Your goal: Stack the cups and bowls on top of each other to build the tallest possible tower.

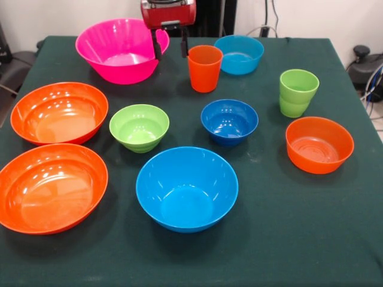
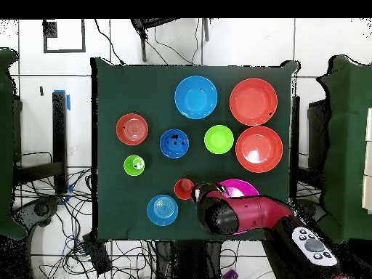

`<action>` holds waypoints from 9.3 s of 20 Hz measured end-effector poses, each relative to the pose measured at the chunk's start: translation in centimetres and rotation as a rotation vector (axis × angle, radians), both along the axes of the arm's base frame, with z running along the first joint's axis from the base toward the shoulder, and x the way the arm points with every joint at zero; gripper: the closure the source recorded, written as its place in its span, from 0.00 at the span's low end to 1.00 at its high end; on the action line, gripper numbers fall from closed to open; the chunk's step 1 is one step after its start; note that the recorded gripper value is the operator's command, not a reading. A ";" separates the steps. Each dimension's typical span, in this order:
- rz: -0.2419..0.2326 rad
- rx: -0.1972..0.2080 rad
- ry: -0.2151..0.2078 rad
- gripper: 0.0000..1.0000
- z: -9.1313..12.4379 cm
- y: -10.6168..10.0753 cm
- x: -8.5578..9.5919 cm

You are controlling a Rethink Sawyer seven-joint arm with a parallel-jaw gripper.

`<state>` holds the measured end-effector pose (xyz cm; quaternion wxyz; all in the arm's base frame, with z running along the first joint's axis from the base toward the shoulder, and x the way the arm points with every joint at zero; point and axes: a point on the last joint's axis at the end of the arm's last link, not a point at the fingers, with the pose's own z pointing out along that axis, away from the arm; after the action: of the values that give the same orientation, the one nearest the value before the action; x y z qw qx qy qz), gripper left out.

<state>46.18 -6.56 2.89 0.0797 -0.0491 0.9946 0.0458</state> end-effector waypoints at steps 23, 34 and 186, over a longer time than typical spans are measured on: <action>0.011 -0.006 -0.025 0.00 2.0 -2.4 2.8; -0.009 -0.046 -0.039 0.00 7.2 -4.2 5.3; 0.193 0.114 0.027 0.00 -3.7 -1.3 0.8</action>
<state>47.00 -7.84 -0.79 0.0641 -0.1392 0.9820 0.1105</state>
